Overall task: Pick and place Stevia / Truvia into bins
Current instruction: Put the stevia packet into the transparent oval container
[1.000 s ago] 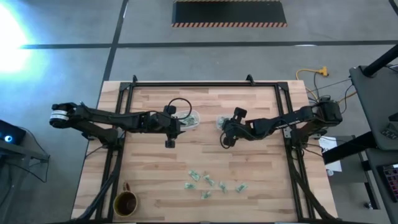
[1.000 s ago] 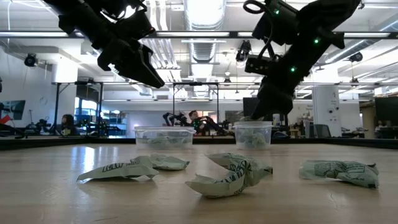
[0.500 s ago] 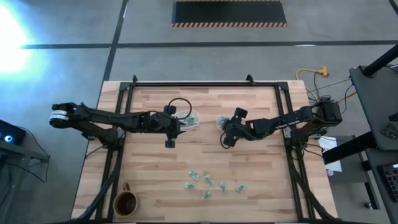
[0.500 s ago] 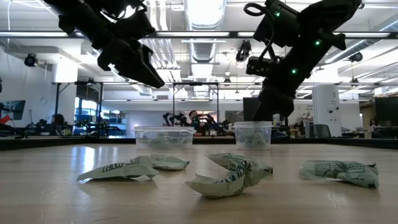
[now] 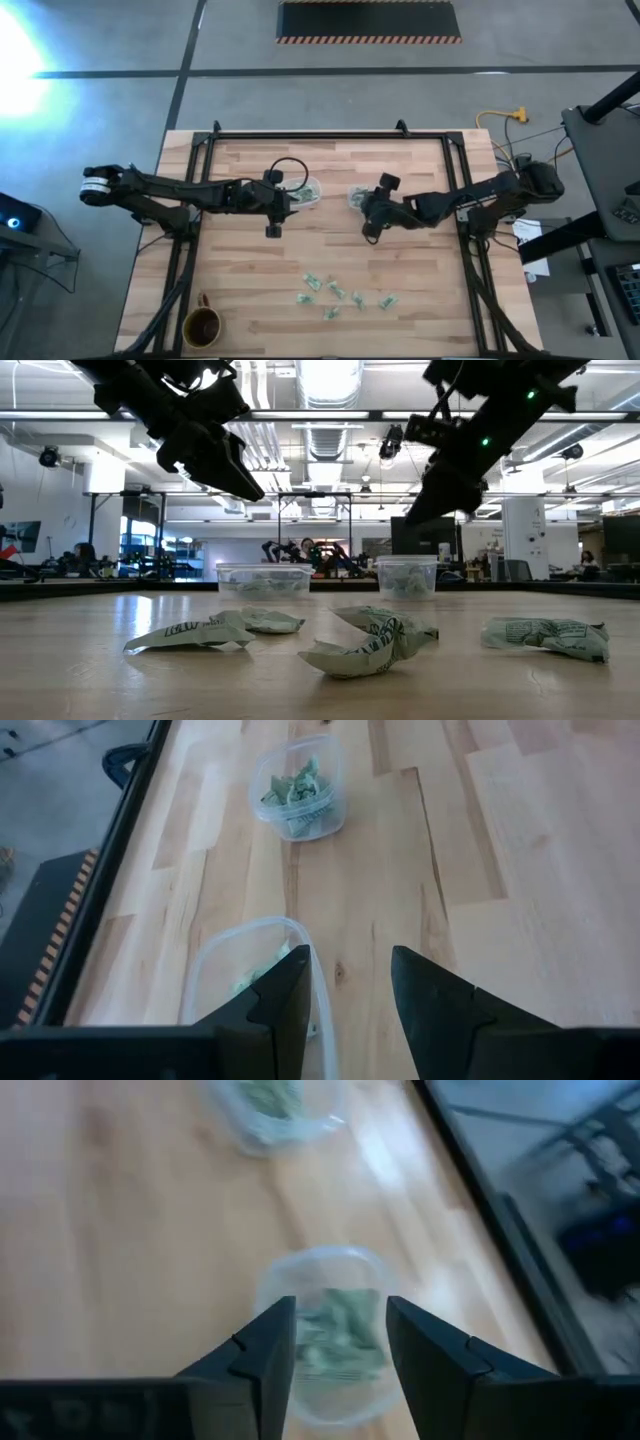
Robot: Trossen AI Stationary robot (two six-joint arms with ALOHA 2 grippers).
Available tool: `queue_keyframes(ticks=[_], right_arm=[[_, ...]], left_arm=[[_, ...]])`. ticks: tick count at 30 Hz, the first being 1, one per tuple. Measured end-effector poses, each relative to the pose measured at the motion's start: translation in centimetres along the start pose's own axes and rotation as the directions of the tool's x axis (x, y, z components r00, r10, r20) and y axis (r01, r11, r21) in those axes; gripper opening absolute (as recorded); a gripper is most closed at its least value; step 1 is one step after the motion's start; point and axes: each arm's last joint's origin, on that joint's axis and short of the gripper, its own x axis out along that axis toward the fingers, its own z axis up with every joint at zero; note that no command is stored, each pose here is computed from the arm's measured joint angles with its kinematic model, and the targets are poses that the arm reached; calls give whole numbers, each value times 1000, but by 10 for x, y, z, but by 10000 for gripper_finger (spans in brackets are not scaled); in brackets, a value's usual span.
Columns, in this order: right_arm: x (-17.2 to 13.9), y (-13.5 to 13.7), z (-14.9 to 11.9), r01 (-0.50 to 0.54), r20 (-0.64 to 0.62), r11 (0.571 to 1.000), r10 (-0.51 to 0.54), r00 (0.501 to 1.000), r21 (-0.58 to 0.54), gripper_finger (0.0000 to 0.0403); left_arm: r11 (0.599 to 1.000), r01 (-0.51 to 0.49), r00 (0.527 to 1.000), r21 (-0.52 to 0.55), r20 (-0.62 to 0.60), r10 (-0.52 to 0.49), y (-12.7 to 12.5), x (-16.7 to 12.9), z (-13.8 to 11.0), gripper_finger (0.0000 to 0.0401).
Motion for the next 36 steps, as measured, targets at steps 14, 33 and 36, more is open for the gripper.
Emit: queue_keyframes(ticks=[14,33,36], right_arm=[[-24,30,-1,-290,32,948,296,955,-133,148],[-34,42,-2,-328,51,930,340,939,-163,124],[-34,42,-3,-329,44,932,339,940,-152,120]], left_arm=[[961,276,961,-26,45,-275,-28,1,2,125],[903,419,887,93,169,-429,-114,55,-7,125],[904,422,892,74,142,-428,-119,66,-12,125]])
